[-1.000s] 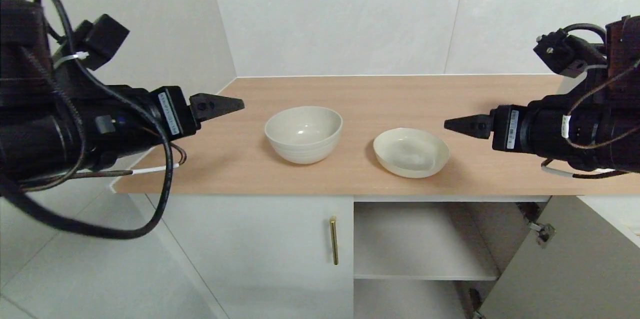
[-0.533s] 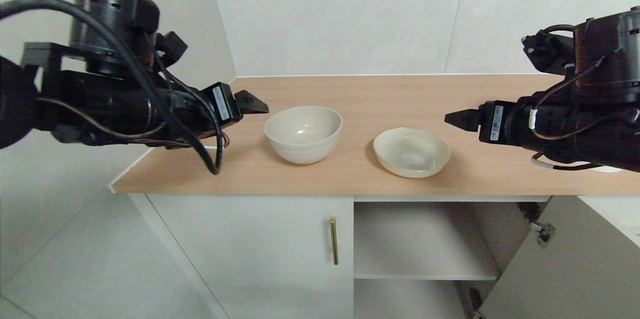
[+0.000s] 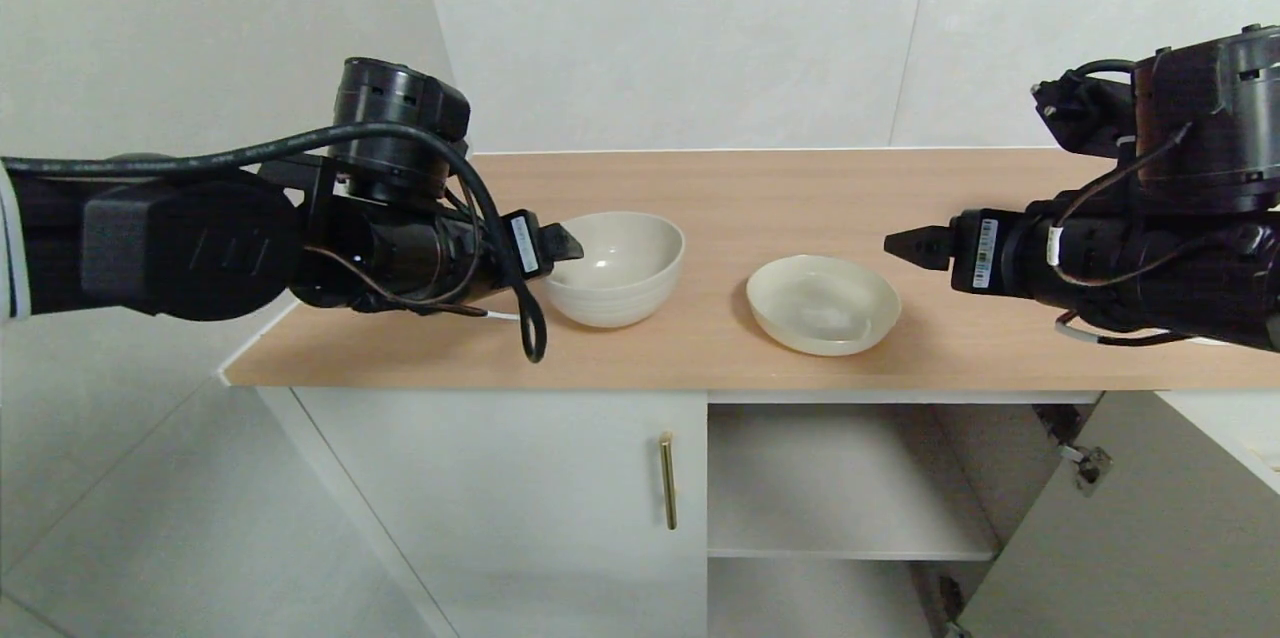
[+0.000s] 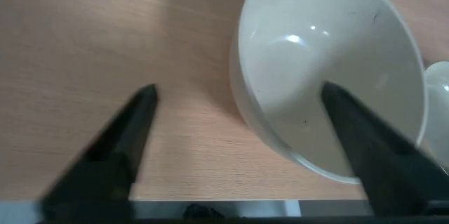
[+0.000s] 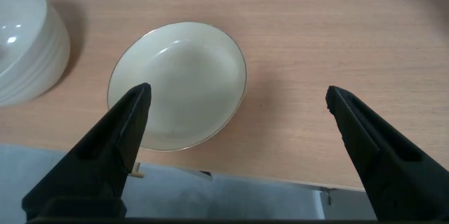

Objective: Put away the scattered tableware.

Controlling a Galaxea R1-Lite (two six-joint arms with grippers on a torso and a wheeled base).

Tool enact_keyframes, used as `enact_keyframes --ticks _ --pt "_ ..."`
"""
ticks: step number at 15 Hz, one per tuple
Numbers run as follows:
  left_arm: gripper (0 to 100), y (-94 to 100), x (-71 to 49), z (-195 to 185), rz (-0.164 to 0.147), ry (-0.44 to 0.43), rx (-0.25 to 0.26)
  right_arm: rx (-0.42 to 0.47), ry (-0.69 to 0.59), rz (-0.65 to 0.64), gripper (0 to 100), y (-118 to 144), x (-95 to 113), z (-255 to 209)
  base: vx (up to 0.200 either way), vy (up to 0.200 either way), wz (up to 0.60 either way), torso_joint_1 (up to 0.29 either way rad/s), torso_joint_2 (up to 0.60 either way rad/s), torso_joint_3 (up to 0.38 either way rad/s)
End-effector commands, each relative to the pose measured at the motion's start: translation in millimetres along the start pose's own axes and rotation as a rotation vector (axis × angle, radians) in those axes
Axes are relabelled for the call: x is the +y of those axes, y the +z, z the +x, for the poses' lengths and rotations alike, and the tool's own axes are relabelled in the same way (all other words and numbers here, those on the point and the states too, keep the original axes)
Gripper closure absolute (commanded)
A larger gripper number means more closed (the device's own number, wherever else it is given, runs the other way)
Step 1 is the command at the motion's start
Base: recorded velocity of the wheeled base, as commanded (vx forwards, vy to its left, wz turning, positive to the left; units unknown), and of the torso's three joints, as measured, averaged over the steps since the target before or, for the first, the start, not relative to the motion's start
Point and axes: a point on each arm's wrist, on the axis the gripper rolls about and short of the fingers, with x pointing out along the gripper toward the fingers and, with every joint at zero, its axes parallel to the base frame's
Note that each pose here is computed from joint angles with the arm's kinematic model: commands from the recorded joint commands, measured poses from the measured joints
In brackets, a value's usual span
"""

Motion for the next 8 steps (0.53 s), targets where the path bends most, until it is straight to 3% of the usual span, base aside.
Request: enact_keyframes --ticks 1,5,7,8 --pt "100 -1.8 -0.1 2.7 0.004 0.003 0.007 0.002 0.006 -0.002 0 -0.8 1.5 -0.7 0.000 0.000 0.00 0.000 0.00 0.000" --pt "100 -2.4 -0.9 2.1 0.006 -0.001 0.009 0.002 0.006 -0.002 0 -0.8 1.5 -0.7 0.000 0.000 0.00 0.000 0.00 0.000" --pt "100 1.9 -0.6 -9.3 0.001 -0.010 -0.013 0.003 0.006 -0.005 0 -1.0 1.4 -0.7 0.000 0.000 0.00 0.000 0.00 0.000" --pt "100 3.5 -1.2 -34.3 0.007 -0.034 -0.043 0.004 0.007 -0.005 0 -1.0 1.4 -0.7 0.000 0.000 0.00 0.000 0.00 0.000"
